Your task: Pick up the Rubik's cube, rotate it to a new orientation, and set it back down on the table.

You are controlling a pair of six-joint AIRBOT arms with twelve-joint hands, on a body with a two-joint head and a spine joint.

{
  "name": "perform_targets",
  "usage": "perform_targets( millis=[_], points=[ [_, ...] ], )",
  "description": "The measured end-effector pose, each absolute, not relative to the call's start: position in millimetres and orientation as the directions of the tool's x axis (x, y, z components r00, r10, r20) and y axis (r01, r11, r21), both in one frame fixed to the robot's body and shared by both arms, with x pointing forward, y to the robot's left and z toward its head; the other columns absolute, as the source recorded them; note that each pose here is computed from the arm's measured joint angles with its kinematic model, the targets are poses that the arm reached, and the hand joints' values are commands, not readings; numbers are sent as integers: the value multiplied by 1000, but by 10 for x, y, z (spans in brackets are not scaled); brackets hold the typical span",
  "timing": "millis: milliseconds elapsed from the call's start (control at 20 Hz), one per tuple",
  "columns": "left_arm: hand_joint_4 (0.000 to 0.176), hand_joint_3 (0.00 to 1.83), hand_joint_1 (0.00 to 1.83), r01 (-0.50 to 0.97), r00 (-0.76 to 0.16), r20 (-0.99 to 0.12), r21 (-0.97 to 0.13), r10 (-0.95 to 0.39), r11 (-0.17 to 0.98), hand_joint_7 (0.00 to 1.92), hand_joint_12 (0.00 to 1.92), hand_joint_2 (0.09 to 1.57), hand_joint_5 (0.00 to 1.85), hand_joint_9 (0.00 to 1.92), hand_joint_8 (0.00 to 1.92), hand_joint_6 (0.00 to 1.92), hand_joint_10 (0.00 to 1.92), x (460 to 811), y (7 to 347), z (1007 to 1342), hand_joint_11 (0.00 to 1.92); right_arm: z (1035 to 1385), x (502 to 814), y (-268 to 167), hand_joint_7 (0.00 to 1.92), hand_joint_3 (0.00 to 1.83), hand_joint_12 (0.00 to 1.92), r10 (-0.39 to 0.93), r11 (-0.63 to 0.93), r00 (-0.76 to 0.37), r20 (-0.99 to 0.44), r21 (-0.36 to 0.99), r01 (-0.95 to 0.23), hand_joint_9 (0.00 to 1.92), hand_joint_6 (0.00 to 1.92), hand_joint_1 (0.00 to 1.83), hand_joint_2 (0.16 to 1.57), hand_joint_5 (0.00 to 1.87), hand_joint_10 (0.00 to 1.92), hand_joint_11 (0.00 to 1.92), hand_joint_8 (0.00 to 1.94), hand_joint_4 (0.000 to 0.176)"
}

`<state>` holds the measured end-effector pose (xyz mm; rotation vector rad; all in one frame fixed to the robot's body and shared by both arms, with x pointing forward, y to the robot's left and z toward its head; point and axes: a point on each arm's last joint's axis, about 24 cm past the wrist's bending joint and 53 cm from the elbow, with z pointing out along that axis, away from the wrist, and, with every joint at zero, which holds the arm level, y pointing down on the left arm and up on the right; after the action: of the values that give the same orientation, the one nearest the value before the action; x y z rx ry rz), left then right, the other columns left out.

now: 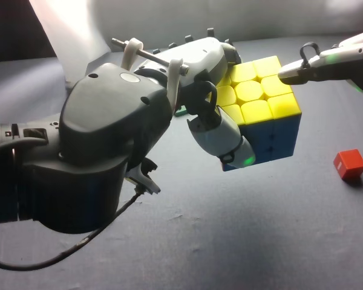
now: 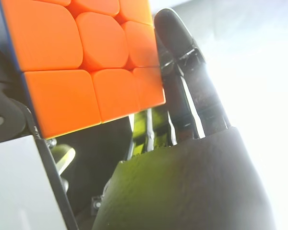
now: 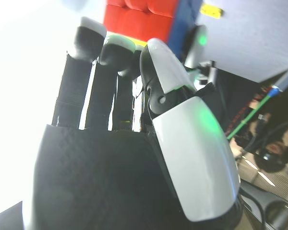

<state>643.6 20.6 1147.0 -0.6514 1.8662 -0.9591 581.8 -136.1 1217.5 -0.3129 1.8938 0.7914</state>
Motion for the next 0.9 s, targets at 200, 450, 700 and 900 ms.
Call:
perform_targets(
  millis=[200, 450, 700, 900],
  points=[
    [0, 1, 1365, -46, -445, -481, -830, -756, 555, 920, 1208, 1152, 879, 798, 1148, 985, 1365, 6443, 203, 11492, 535, 12157, 5796, -1226, 513, 12, 1921, 119, 733, -456, -882, 387, -559, 848, 7, 1269, 1373, 233, 1921, 840, 1808, 176],
    [0, 1, 1363, -42, -444, -479, -833, -757, 552, 912, 1242, 1162, 847, 783, 1182, 1001, 1396, 6448, 193, 11520, 524, 12073, 5799, -1264, 471, 19, 1921, 102, 748, -463, -881, 375, -548, 830, 2, 1252, 1400, 187, 1921, 823, 1871, 176],
    [0, 0, 1367, -43, -444, -479, -833, -757, 552, 954, 1225, 1153, 841, 809, 1098, 1009, 1376, 6448, 195, 11518, 558, 11984, 5776, -1280, 492, 9, 1921, 85, 753, -479, -874, 371, -543, 843, 0, 1261, 1390, 183, 1921, 835, 1839, 176],
    [0, 0, 1372, -44, -444, -481, -831, -756, 554, 985, 1226, 1134, 893, 832, 1043, 950, 1331, 6449, 202, 11514, 556, 11927, 5754, -1294, 527, 0, 1921, 77, 755, -493, -867, 373, -539, 838, 14, 1276, 1370, 208, 1921, 803, 1787, 176]
  ],
)
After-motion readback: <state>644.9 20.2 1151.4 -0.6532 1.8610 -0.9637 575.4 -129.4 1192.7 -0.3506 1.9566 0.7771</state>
